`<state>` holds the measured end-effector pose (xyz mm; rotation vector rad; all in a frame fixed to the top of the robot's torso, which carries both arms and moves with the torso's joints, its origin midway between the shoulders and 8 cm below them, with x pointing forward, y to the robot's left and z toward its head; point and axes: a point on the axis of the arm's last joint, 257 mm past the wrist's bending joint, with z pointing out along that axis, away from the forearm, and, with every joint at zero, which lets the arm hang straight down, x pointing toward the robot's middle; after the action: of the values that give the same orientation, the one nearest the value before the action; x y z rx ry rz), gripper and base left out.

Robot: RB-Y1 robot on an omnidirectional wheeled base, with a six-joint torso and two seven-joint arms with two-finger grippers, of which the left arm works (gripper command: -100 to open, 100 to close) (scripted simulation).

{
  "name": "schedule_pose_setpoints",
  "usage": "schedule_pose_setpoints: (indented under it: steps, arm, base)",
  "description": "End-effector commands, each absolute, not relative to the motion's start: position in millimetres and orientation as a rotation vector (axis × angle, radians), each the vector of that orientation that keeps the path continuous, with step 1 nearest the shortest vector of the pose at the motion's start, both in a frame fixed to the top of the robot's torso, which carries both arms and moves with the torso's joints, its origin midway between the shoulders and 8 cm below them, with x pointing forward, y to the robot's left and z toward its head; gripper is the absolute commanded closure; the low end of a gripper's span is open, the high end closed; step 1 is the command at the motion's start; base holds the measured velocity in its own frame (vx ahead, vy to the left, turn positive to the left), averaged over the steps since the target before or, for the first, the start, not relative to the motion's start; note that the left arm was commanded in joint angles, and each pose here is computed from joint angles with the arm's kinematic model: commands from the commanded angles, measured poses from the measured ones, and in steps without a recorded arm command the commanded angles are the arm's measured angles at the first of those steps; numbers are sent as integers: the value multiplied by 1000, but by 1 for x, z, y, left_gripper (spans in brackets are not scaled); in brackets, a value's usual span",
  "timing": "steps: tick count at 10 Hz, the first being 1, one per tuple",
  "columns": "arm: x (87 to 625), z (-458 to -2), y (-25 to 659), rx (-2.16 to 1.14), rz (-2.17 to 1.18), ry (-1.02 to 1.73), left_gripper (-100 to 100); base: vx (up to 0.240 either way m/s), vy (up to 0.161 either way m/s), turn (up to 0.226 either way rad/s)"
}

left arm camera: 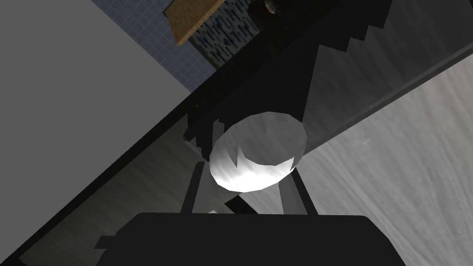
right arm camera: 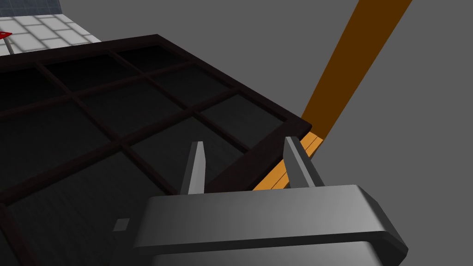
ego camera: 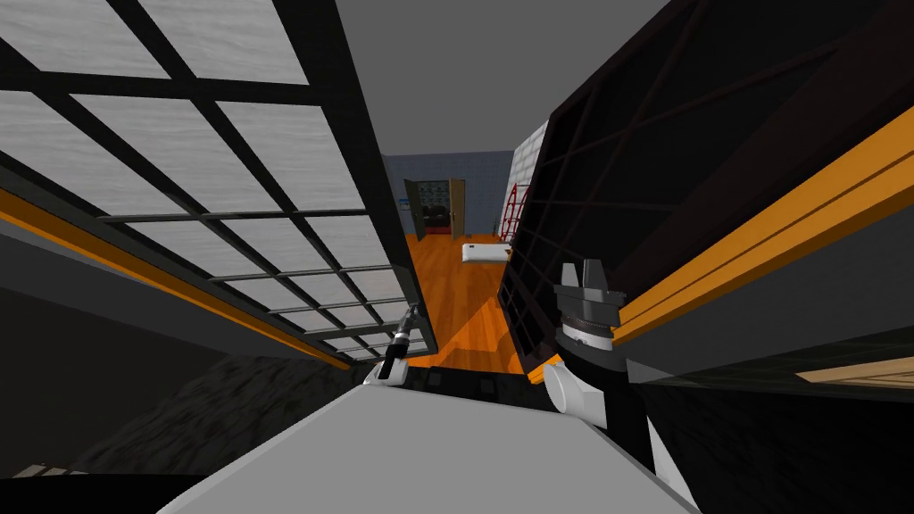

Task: Push the door open

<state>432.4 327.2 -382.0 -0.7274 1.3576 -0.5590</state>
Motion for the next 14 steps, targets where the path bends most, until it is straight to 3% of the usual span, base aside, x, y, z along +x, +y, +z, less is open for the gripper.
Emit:
schedule_pose_setpoints:
  steps: [1,3,4,14]
  arm:
    - [434,-379,337,-777,-592,1321,100]
    - [435,-378,340,-821,-630,1294,100]
    - [437,-378,336,-831,-650,1290,-100]
    - [442,-378,331,-1016,-855,1185,-100]
  base:
    - [46,5,3]
    - [34,13,8]
    - [1,7,-3]
    - [-27,-2,-3]
